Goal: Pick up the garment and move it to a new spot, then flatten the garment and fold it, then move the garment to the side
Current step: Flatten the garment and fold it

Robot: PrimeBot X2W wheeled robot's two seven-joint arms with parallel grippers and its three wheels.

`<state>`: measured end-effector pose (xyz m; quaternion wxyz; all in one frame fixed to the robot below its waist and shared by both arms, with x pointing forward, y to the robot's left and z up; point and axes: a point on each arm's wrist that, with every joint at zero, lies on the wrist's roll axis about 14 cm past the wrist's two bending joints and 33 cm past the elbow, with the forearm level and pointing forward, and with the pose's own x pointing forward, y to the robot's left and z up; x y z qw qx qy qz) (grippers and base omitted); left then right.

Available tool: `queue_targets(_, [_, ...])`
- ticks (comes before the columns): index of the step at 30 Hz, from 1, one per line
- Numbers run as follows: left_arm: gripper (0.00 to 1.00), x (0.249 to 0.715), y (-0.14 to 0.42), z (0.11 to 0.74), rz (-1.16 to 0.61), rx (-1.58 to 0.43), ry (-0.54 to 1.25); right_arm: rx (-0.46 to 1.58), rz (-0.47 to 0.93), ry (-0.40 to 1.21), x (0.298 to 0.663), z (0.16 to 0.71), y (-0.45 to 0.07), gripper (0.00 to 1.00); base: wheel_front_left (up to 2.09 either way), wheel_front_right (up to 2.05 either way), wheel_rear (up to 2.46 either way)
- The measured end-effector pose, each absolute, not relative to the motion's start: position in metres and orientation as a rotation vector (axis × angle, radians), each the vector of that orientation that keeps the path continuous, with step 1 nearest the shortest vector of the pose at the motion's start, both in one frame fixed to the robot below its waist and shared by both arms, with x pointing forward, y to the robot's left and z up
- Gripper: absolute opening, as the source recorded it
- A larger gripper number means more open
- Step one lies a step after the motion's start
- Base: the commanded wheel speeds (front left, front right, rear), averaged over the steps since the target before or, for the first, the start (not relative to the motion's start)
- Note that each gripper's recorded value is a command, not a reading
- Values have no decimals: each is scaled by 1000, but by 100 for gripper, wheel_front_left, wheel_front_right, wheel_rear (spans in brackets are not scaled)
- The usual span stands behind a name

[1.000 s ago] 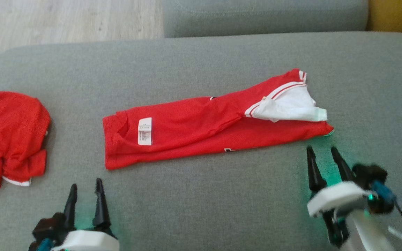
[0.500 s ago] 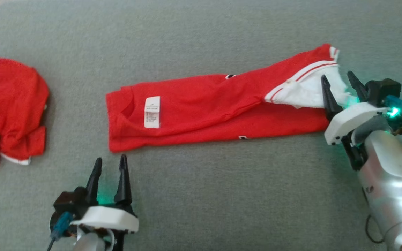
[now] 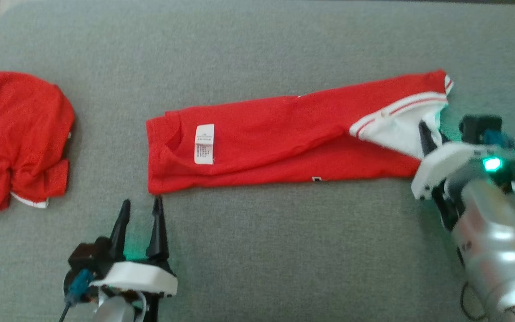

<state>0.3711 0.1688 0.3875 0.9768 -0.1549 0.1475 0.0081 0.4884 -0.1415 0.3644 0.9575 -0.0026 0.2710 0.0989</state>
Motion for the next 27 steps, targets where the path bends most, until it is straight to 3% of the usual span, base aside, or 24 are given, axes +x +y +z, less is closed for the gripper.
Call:
queue_targets(7, [100,355,171,398,21,-313,270,57,74,465,457,376,-190,0,0,0,0])
queue_targets(11, [100,344,169,400,17,-312,265,62,86,334,465,414,-193,0,0,0,0])
queue_targets(15, [100,336,169,402,21,-320,261,78,240,152,484,468,-142,0,0,0,0])
queue_targets(19, [100,332,177,404,51,-333,249,111,394,78,482,492,-87,0,0,0,0])
queue_targets(27, [100,310,198,406,133,-366,235,188,731,162,442,484,37,0,0,0,0])
